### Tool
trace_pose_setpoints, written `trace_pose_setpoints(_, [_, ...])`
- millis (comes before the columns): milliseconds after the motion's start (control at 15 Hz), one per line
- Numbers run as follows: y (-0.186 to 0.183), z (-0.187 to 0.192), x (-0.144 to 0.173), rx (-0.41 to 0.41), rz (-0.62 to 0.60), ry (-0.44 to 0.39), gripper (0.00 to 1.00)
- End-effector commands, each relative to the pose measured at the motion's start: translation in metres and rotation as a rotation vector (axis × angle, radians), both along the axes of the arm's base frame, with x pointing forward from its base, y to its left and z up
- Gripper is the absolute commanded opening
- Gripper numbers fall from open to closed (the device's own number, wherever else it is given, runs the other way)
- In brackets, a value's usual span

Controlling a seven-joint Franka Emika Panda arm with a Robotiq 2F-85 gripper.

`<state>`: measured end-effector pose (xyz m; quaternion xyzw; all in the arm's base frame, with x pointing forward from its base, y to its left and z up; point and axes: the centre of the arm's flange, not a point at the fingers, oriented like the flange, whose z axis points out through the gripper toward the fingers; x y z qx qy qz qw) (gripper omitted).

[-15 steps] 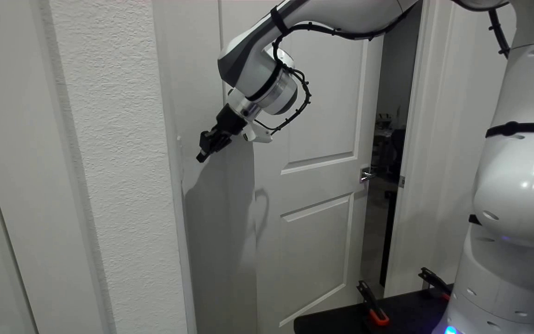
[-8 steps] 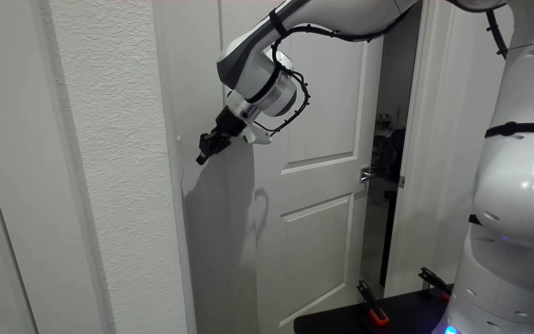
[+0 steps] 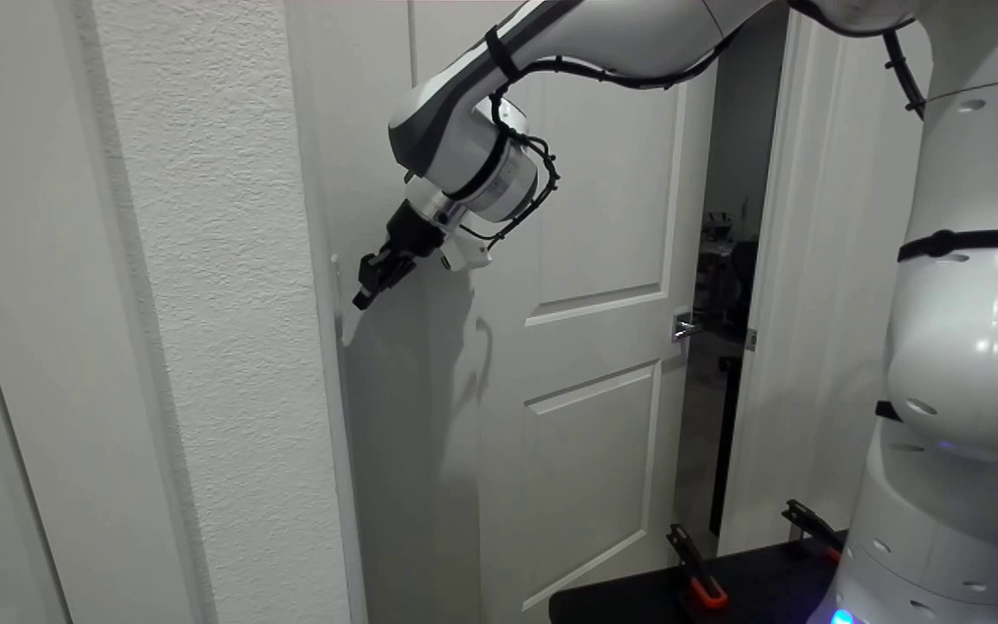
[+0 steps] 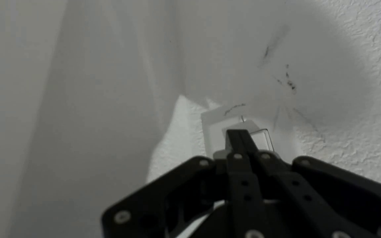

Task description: Turn off the light switch

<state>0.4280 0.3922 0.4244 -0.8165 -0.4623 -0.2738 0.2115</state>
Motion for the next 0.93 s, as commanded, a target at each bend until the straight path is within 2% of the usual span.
trace_pose_setpoints(0, [0.016, 0.007, 0.005, 0.042, 0.027, -0.055, 0.00])
trace_pose_setpoints(867, [0.032, -0.017, 0.010, 0.074, 0.109, -0.041, 0.00])
